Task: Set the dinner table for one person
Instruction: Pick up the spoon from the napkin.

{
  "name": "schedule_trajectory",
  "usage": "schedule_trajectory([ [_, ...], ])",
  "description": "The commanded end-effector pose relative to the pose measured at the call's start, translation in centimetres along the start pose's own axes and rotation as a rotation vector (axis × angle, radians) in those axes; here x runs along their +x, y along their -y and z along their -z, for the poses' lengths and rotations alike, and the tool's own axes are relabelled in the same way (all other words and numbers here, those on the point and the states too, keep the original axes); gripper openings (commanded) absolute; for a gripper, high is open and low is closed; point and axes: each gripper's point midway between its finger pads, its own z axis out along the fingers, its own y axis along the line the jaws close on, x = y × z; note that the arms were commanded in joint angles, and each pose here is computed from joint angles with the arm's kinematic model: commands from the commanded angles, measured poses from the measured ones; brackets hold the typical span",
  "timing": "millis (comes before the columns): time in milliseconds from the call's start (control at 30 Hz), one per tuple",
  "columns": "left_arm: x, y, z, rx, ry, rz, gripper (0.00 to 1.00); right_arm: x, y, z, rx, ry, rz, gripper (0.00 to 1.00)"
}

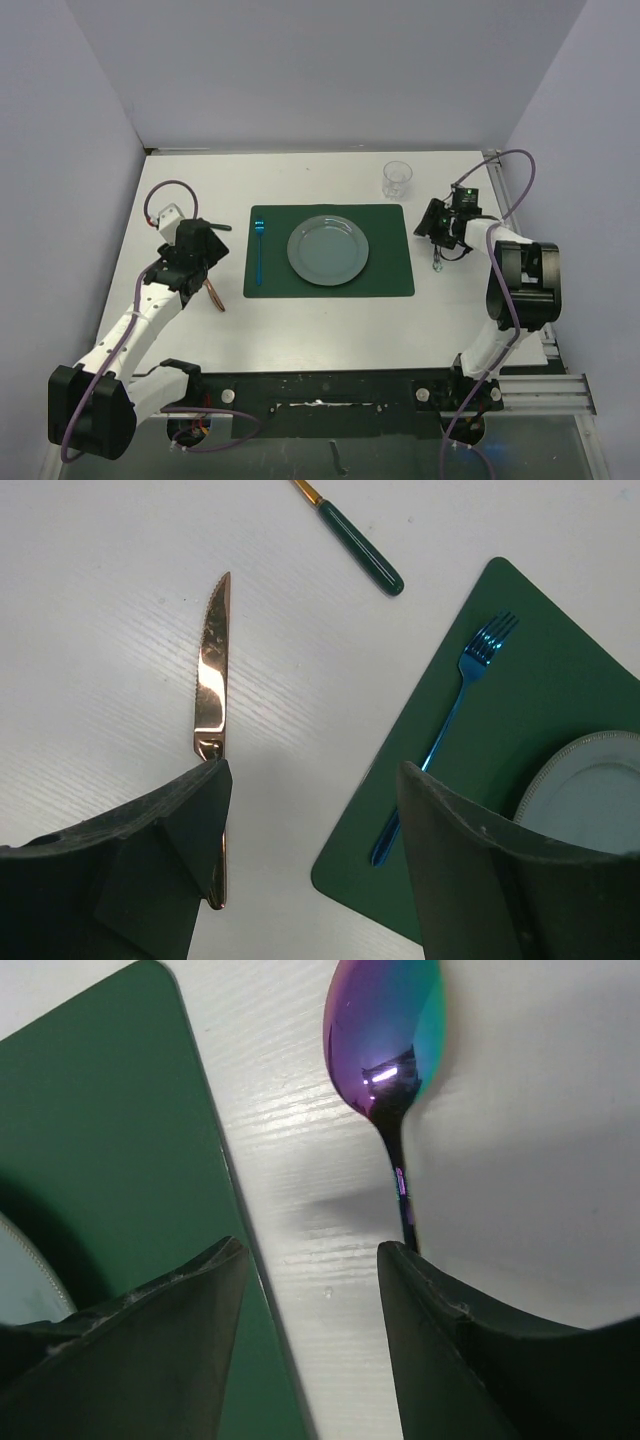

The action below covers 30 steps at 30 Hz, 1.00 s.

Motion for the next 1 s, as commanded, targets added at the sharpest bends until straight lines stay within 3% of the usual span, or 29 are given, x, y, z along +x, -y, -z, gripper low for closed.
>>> schedule_trajectory([
  [0, -1.4, 0.8, 0.4, 0.031, 0.047, 0.023, 0.65, -1.0, -1.1, -0.8, 0.005, 0.014, 0.043, 0.55],
  [633, -0.7, 1.1, 0.0, 0.044, 0.027, 0.025, 0.65, -5.1, -1.9, 4.4, 0.113, 0.141, 0.139, 0.54],
  [967, -0.8, 0.7, 0.2, 0.033, 0.033, 0.018, 0.65, -4.4, 0.0, 3.4, 0.196, 0.115, 0.154, 0.54],
])
